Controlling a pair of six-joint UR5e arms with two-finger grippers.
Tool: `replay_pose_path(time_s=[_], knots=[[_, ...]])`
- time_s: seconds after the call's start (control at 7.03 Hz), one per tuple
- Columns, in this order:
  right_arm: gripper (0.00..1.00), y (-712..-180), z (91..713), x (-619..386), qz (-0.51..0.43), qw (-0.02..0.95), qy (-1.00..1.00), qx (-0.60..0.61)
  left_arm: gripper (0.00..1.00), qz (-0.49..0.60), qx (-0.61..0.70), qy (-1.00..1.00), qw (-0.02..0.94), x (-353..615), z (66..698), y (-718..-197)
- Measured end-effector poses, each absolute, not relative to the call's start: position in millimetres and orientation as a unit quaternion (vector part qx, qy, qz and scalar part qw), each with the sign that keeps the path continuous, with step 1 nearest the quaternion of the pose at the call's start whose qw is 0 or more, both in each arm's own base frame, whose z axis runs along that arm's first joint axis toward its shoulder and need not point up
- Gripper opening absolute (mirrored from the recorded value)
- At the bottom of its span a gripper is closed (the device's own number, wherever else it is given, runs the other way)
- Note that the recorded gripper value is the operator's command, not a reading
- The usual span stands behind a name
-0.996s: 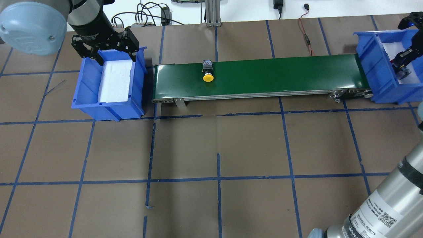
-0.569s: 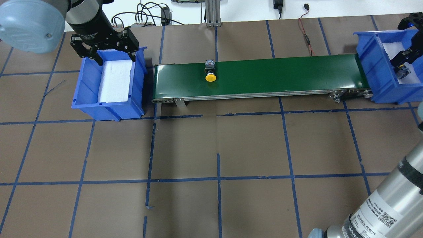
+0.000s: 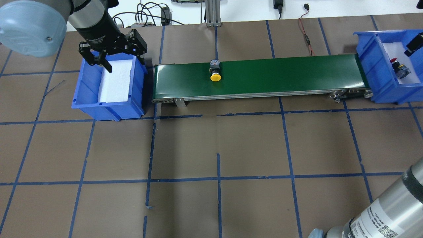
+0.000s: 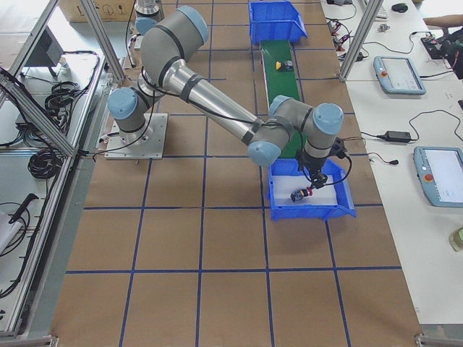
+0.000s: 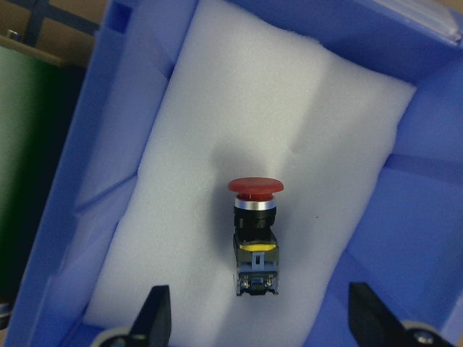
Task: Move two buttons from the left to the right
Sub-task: 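Move the right gripper back over the belt and grasp the second button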
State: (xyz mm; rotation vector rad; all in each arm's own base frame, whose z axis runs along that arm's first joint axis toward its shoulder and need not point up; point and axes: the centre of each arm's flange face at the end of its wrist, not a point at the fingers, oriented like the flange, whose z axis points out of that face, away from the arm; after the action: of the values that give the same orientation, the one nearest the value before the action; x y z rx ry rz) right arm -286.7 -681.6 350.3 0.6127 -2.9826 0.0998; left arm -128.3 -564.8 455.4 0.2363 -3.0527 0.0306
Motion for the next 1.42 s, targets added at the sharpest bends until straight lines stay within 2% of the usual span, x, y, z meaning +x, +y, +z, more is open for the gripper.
replay_pose_path(time_s=[0.43, 0.71, 1.0, 1.42], knots=[[0.88, -693.0, 403.8, -190.6, 0.062, 0.063, -0.967, 0.240, 1.00, 0.021, 0.073, -0.997, 0.031, -118.4, 465.4, -568.4], [0.88, -707.2, 393.6, -96.7, 0.067, 0.048, -0.973, 0.217, 1.00, 0.025, 0.072, -0.997, 0.028, -116.8, 469.3, -565.8], [0.93, -711.1, 379.0, -13.9, 0.067, 0.033, -0.982, 0.172, 1.00, 0.026, 0.073, -0.997, 0.027, -115.4, 471.0, -563.9], [0.93, -700.9, 350.0, 98.9, 0.048, 0.011, -0.996, 0.074, 1.00, 0.022, 0.074, -0.997, 0.026, -114.7, 467.9, -562.4]])
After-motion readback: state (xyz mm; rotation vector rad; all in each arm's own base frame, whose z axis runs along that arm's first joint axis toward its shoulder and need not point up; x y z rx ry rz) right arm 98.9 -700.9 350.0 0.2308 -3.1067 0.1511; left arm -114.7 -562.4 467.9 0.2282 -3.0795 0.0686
